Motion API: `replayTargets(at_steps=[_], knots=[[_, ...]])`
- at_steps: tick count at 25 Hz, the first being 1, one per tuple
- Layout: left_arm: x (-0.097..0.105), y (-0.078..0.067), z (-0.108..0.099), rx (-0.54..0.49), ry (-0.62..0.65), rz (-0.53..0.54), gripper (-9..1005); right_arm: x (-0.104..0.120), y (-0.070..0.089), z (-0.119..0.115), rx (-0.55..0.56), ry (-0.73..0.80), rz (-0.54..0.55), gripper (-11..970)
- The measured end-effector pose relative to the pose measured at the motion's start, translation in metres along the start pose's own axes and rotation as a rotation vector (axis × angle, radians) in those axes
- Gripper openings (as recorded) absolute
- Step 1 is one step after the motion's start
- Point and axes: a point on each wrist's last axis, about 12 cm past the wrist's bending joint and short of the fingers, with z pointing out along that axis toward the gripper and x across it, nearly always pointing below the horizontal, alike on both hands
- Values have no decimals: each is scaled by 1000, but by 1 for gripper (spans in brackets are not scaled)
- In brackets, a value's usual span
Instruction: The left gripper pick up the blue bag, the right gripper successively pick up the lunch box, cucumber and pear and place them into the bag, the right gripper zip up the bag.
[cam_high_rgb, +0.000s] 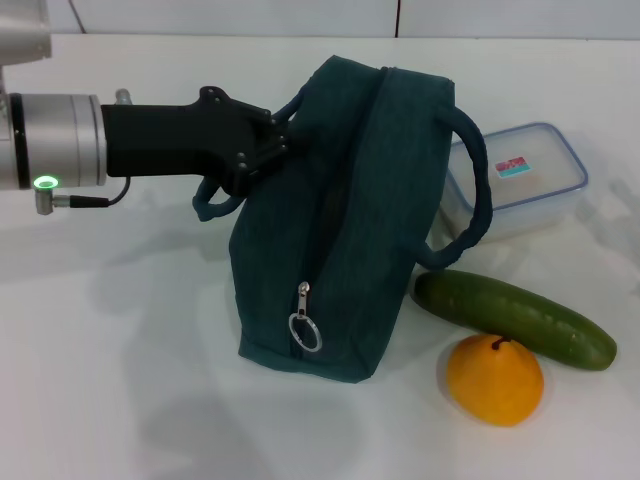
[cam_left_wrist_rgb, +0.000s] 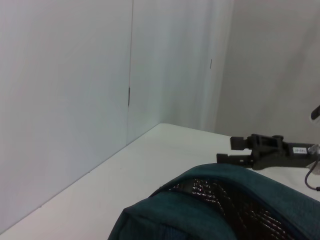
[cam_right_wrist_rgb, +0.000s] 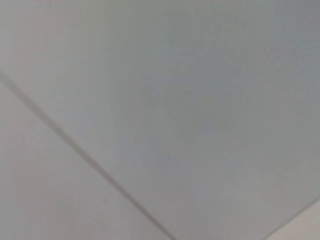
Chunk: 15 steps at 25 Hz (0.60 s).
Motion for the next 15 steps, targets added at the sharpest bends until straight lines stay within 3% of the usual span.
replayTargets(at_steps=[8, 15], knots=[[-1, -1, 0, 7, -8, 3, 43, 10, -4, 8, 67, 21, 176, 870], [-2, -1, 0, 8, -9, 5, 43, 19, 0, 34, 92, 106, 279, 870]])
